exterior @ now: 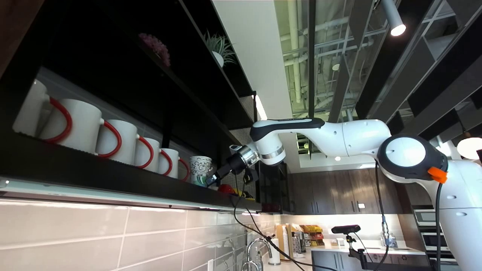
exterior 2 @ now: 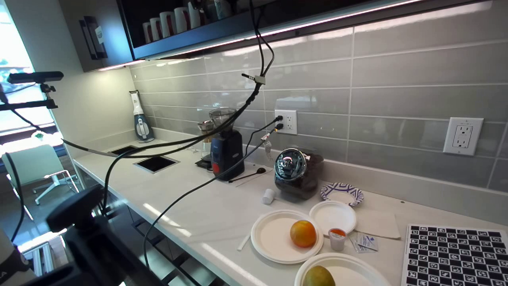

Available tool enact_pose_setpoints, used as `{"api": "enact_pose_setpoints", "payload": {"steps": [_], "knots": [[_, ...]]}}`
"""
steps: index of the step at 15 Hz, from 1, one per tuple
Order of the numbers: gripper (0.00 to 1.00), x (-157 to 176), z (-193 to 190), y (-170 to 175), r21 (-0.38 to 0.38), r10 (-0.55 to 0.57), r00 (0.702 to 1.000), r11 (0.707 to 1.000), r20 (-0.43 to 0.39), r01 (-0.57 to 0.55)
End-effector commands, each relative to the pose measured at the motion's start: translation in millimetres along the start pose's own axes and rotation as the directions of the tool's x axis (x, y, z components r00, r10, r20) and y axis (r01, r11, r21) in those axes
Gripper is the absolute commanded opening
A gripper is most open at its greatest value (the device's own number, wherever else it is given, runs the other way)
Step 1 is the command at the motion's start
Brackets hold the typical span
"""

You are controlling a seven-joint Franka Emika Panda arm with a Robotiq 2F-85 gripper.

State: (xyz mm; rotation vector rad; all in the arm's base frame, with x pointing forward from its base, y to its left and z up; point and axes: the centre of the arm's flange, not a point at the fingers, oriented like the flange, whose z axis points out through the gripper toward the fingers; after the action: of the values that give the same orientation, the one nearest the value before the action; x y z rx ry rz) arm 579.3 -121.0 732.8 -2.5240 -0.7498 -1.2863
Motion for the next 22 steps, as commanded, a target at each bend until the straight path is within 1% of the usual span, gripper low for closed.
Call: {"api": "enact_pose_setpoints", "payload": {"steps": [1, 3, 4, 5, 10, 11, 12, 13, 16, 17, 20, 22], "knots": [[0.94, -2.9, 9.1, -2.3, -0.002, 0.009, 0.999, 1.000, -0.031, -0.009], [0.98, -2.7, 12.0, -1.2, -0.006, 0.013, 0.999, 1.000, -0.032, -0.013], [0.97, -2.4, 13.0, -0.7, -0.009, 0.014, 0.999, 1.000, -0.035, -0.015], [0.98, -2.2, 14.0, -0.4, -0.011, 0.015, 0.999, 1.000, -0.037, -0.016], [0.94, -4.1, 18.7, 2.1, -0.019, 0.024, 0.999, 1.000, -0.038, -0.025], [0.86, -4.3, 19.2, 2.2, -0.019, 0.025, 0.999, 0.999, -0.037, -0.026], [0.72, -4.4, 19.5, 2.4, -0.020, 0.027, 0.999, 0.999, -0.037, -0.027], [0.66, -4.4, 19.8, 2.8, -0.021, 0.027, 0.999, 0.999, -0.037, -0.028], [0.43, -3.9, 18.9, 4.1, -0.028, 0.031, 0.999, 0.999, -0.041, -0.032], [0.38, -3.8, 18.6, 4.2, -0.030, 0.032, 0.999, 0.999, -0.042, -0.033], [0.36, -3.2, 16.0, 4.2, -0.036, 0.033, 0.999, 0.999, -0.042, -0.035], [0.36, -0.3, 8.4, 2.2, -0.066, 0.012, 0.999, 0.998, -0.034, -0.014]]}}
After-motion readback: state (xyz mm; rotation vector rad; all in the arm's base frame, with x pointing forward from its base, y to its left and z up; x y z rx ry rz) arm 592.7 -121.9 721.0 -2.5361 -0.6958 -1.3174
